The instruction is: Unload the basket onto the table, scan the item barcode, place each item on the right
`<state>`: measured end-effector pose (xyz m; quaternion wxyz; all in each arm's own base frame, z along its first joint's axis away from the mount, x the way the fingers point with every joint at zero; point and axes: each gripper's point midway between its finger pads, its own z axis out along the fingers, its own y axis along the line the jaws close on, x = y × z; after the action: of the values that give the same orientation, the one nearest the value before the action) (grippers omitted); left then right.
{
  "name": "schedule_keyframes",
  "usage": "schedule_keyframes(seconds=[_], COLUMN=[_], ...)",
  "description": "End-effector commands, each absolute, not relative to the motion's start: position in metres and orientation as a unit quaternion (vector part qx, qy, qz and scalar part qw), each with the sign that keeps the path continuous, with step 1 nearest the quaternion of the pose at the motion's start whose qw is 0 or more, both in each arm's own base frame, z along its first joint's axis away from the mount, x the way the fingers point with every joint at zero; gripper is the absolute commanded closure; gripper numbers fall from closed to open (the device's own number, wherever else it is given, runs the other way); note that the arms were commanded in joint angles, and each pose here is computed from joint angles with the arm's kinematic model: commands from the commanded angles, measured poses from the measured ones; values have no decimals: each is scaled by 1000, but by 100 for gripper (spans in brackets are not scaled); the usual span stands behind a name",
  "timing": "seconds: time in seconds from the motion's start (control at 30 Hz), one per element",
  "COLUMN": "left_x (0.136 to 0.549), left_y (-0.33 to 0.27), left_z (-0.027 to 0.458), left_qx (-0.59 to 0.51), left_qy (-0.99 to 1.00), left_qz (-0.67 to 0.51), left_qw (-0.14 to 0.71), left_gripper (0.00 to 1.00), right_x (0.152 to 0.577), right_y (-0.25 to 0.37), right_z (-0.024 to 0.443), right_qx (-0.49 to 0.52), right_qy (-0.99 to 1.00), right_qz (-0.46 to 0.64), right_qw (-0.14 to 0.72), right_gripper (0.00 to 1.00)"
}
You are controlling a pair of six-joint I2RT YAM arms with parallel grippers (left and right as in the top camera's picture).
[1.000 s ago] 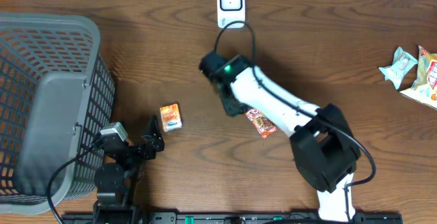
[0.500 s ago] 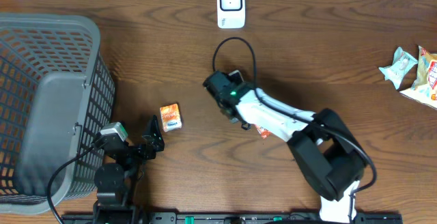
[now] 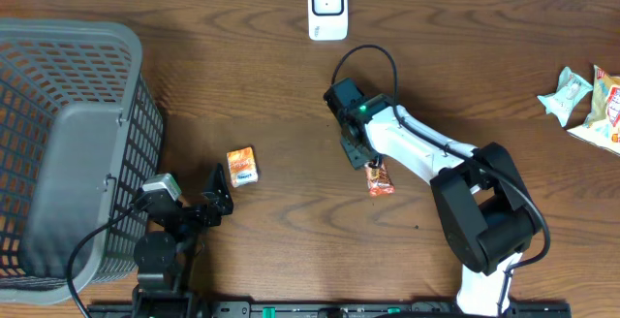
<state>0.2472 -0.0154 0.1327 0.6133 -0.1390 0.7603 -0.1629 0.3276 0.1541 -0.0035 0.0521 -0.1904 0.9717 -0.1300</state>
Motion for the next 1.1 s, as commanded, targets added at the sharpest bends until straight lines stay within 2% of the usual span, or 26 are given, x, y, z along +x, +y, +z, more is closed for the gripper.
schedule_keyframes(seconds=[0.0,0.2,0.43,0.57,0.7,0.83,0.93,1.0,1.07], left_x=[245,245,245,245,245,245,245,245,245], left_y=[-16,-16,-16,-16,-16,-16,-16,-16,-16], left_z=[116,116,116,116,116,116,116,116,116], left_qx=[-145,-145,-145,-145,-145,-145,-145,-145,-145], left_qy=[775,775,775,775,775,775,775,775,775], left_qz=[-164,-164,-164,-164,-164,-164,-164,-164,-164], left_qw=[593,593,593,593,593,593,593,593,593], left_gripper=[2,2,2,2,2,2,2,2,2], right_x=[262,250,271,273,259,229,216,219,223], right_y=[127,132,126,123,126,124,131,142,169], right_z=[-57,-56,-64,-70,-92,-115,-114,-103,-84], right_qx=[-162,-140,-147,-144,-157,-176,-187,-190,-223], right_qy=[967,969,965,968,970,961,955,957,953], right_qz=[-173,-182,-215,-200,-162,-142,-111,-85,-9], right_qw=[-92,-92,-30,-39,-88,-161,-202,-204,-203], right_gripper=[36,44,48,52,63,84,97,99,99])
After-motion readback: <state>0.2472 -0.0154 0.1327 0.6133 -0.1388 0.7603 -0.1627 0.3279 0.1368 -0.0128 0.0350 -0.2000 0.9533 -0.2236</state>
